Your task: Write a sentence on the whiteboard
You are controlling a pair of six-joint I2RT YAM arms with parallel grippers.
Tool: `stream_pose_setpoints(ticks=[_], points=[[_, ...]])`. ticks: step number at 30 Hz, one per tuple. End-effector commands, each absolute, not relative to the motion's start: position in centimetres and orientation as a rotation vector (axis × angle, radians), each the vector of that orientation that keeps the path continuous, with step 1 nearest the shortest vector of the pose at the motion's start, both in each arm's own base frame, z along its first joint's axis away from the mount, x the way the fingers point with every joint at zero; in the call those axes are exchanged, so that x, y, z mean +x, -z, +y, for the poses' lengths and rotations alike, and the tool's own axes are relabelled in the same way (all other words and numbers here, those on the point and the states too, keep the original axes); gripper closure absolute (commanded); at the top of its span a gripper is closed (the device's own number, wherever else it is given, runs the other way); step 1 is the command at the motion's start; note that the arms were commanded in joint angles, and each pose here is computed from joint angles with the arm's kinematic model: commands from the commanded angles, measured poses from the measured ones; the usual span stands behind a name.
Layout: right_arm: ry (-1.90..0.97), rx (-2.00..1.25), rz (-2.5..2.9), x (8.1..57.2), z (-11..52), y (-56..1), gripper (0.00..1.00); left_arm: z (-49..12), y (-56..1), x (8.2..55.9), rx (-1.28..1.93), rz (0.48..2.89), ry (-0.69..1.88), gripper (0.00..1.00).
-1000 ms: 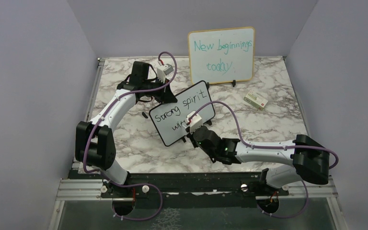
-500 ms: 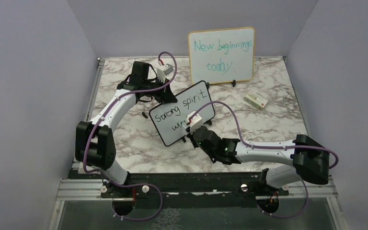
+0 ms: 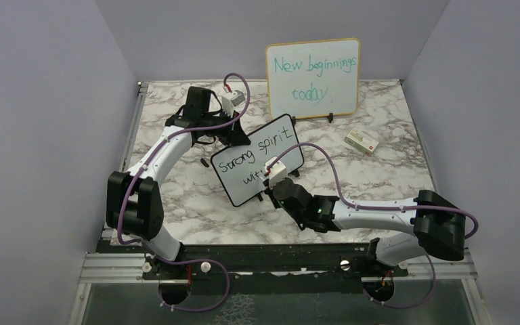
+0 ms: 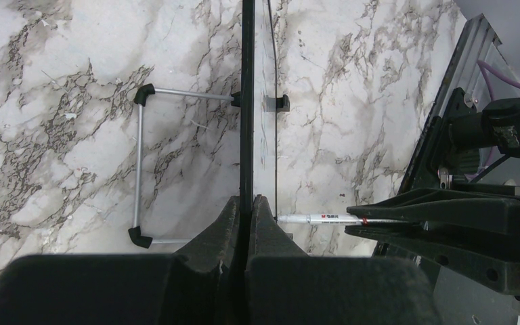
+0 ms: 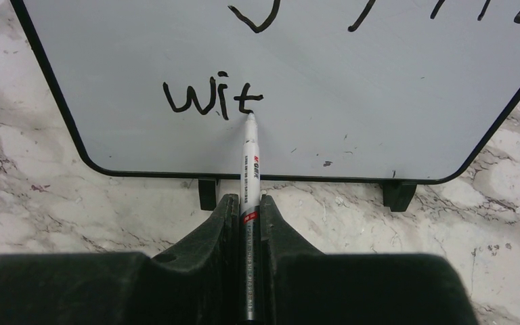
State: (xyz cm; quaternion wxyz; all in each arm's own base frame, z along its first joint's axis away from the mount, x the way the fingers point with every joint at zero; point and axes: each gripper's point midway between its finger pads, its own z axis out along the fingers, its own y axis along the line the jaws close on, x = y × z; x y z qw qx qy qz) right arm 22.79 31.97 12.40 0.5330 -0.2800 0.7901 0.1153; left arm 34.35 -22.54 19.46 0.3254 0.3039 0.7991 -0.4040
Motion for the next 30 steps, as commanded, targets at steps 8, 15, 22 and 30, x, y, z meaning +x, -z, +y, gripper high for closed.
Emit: stream_pose_setpoints(ticks=[8, 15, 22, 30], points=[[-0.251, -0.635, 1.845, 23.4, 31.4, -13.9, 0.99, -21.8, -16.8, 33.7, 0.806, 2.186, 0.986, 1.00], [-0.289, -0.636, 1.799, 23.3, 31.6, -15.6, 1.00, -21.7, -16.7, 33.7, 0.806, 2.189, 0.985, 1.00], [-0.280, -0.612, 1.778, 24.0, 31.8, -16.3, 1.00, -21.7, -16.8, 33.7, 0.806, 2.187, 0.984, 1.00], [-0.305, -0.619, 1.763, 24.3, 32.6, -16.6, 1.00, -21.8, -16.8, 33.7, 0.807, 2.186, 0.986, 1.00]])
